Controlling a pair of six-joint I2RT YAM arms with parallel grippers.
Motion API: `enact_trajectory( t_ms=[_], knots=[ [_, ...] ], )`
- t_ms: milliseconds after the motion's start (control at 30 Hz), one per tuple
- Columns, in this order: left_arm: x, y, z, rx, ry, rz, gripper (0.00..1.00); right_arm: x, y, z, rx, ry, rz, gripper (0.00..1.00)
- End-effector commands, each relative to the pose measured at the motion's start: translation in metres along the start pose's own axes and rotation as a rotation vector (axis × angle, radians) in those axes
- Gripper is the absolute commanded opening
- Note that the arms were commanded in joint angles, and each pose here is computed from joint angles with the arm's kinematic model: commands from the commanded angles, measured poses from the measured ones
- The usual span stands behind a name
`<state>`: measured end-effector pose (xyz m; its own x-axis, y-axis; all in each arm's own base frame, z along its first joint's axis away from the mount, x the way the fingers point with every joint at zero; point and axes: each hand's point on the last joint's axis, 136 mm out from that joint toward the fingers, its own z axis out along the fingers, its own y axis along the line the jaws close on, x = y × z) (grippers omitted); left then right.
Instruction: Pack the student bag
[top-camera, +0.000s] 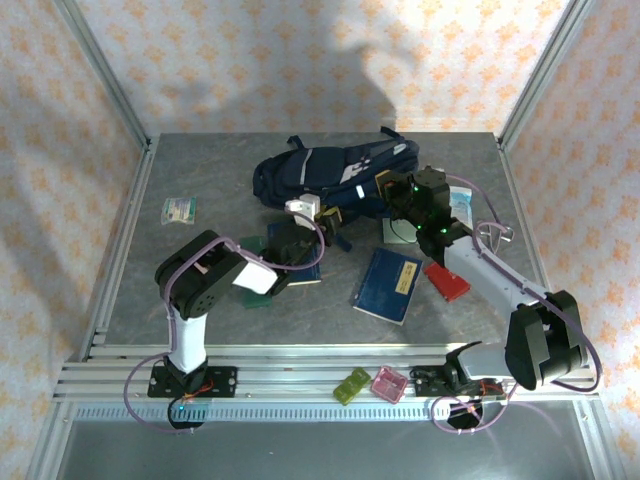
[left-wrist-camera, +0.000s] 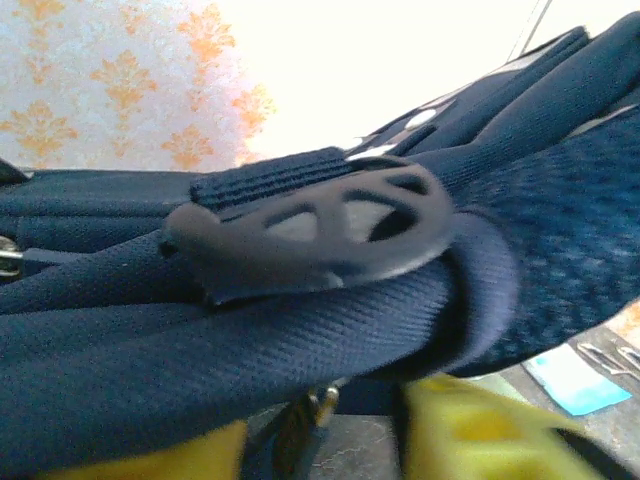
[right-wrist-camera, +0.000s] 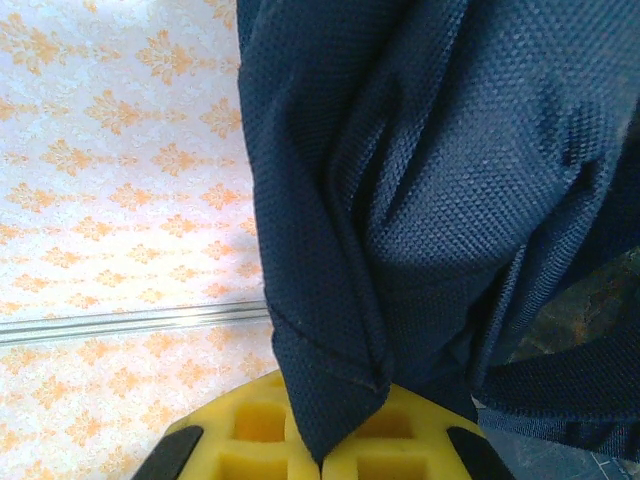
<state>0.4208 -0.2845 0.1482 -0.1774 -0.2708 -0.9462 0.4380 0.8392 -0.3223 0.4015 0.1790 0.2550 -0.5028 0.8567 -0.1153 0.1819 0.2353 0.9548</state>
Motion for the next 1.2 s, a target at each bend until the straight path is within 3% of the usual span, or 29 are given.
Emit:
enact_trajectory(
  t_ms=[0, 100, 400, 800, 967, 1167],
  knots=[
    [0.001, -0.002, 0.011, 0.018, 0.010, 0.022, 0.16, 0.007, 0.055, -0.009, -0.178, 0.034, -0.024, 0.00],
    [0.001, 0.001, 0.009, 0.008, 0.007, 0.019, 0.00, 0.007, 0.055, -0.009, -0.180, 0.034, -0.028, 0.00],
    [-0.008, 0.022, -0.027, -0.063, 0.018, -0.007, 0.00, -0.001, 0.046, -0.008, -0.141, -0.016, -0.057, 0.00],
    [-0.003, 0.074, -0.086, -0.252, 0.129, 0.020, 0.00, -0.030, -0.010, 0.009, -0.008, -0.028, -0.083, 0.00],
    [-0.005, 0.073, -0.092, -0.268, 0.197, 0.079, 0.00, -0.061, -0.044, 0.024, 0.088, -0.087, -0.109, 0.00],
    [-0.011, 0.058, -0.080, -0.232, 0.261, 0.121, 0.00, -0.097, -0.084, 0.070, 0.220, -0.101, -0.128, 0.00]
  ],
)
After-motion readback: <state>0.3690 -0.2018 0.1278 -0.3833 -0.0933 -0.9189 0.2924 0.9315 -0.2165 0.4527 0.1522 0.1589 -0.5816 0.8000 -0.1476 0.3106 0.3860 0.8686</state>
